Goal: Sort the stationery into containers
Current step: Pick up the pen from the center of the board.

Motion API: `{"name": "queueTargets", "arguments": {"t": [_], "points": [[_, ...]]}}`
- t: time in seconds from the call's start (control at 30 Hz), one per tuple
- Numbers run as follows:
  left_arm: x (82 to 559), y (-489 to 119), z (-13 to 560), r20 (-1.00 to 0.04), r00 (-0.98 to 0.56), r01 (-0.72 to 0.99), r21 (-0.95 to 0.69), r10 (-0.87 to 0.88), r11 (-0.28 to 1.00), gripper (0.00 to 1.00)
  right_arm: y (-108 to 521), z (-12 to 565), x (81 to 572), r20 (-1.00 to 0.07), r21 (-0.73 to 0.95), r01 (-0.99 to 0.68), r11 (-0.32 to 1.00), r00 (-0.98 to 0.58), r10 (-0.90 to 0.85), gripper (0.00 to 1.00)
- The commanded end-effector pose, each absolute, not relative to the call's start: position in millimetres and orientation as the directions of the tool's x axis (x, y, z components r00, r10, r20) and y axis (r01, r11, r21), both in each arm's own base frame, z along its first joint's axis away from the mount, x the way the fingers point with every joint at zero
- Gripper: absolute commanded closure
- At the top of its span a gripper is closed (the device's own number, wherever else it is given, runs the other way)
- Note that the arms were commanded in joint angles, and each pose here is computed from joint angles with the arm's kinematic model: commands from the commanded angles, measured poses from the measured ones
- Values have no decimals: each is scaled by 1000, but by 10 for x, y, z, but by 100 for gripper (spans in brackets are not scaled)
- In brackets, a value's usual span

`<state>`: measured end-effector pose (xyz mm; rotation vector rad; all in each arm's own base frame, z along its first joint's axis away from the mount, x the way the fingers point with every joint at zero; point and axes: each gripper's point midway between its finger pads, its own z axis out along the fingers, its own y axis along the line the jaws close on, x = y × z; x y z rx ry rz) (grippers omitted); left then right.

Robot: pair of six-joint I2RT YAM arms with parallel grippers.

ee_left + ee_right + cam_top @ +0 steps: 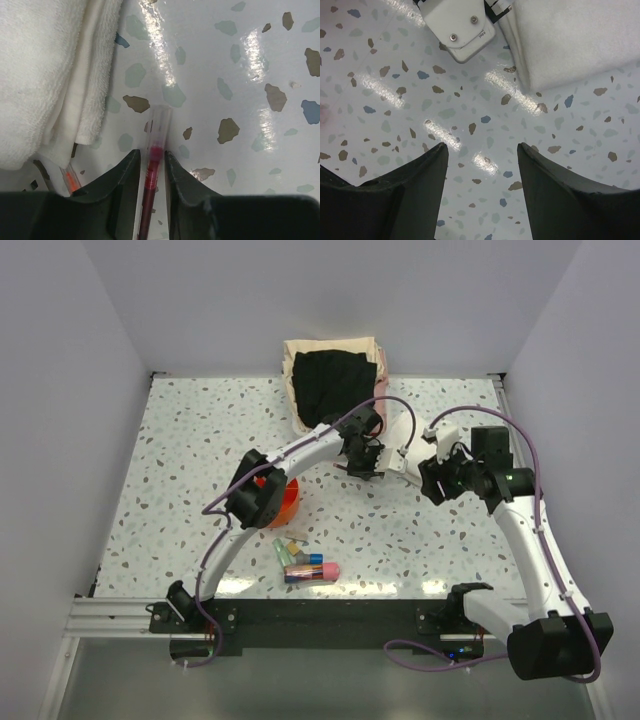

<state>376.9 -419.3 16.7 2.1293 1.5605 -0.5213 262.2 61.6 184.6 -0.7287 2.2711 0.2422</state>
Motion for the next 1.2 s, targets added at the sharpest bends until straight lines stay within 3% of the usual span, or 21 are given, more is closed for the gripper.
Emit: {"name": "queueTargets", "arguments": {"t": [0.0,0.3,0.5,0.7,0.87,1.17], "points": [[3140,-3843,-539,-432,149,958,-158,889,-238,66,611,2019,2630,-722,-55,-554,830,-553,-417,39],[3088,-3656,-610,-372,123,964,-174,920,-199,59,625,2027,2597,-729,-48,-551,833,-551,-406,38],[2821,-3651,-521,-404,111,912,-321,908,-254,58,616,2010,2587,-727,-48,-547,836,-554,-405,38],[2689,-3543,-576,-366,102,886,-389,925,-252,58,628,1966,2588,-730,-37,-546,837,-557,-396,38],[2813,-3549,-647,-355,98,920,-324,930,-220,60,632,1944,2585,-728,-32,-545,838,-562,-392,38],[3029,-3562,-749,-311,62,966,-220,949,-135,73,637,1944,2582,-731,-31,-544,839,-559,-390,38]]}}
